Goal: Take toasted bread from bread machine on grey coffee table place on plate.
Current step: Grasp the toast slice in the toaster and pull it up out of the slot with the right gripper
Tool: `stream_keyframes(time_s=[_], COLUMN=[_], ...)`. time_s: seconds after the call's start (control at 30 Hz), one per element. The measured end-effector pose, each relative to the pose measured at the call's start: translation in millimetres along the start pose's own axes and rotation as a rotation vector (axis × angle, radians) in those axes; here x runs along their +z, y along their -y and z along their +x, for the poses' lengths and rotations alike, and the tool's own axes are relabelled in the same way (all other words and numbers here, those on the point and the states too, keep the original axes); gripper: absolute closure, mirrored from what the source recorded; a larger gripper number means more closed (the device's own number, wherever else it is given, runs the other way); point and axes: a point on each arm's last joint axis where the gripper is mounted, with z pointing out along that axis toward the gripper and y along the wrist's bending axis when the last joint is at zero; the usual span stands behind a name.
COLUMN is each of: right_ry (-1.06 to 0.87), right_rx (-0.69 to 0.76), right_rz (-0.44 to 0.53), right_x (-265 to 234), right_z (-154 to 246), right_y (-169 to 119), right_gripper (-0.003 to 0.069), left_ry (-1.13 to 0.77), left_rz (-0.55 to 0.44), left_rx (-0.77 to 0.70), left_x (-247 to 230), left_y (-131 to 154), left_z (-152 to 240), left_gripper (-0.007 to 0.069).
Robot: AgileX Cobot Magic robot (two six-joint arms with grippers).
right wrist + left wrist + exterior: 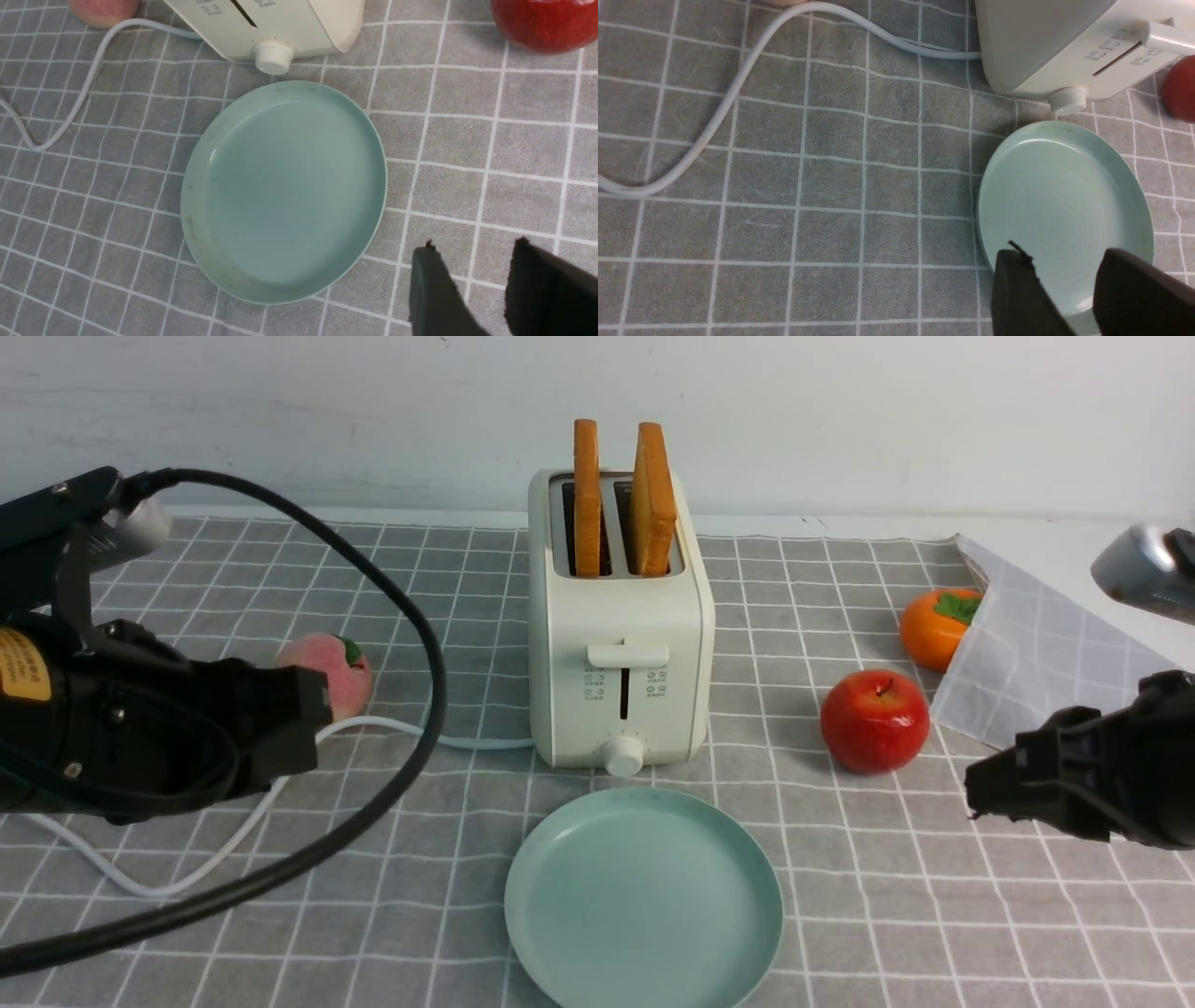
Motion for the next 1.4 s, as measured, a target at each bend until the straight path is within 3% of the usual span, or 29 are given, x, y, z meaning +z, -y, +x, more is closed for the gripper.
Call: stream_keyframes(time_s=[0.5,0.67,0.77,0.97,1.07,1.4], right_ry=[0.039,0.133,0.202,0.238,0.274,0.25], right_rx=[-0.049,-0.142,-0.232,-0.345,-0.356,-0.219], right_rz=[-0.012,-0.08,-0.154,-0.239,-0.248,-0.199], right_x=[-3,-11,-10,17,55,174], right_z=[-7,-33,-69,-115,-140,-159], right_y=[-3,-17,-35,-70,-83,-61], right_gripper=[0.0405,0.0353,0.0296,0.0223,0.0201,0.0211], left_ry=[0.036,0.083,0.093,0.098,0.096,0.093], left_rz=[0.012,0.042,0.053,0.059,0.064,0.067], left_rx=[0.016,0.009,0.002,-0.002,-0.01,-0.015], left_x=[0,0,-1,-1,-1,-1], left_y=[1,4,5,5,6,6], left_z=[-3,-8,-8,-9,-9,-8], left_gripper=[0.0386,0.0386,0.0386,0.0386,0.0386,0.0386])
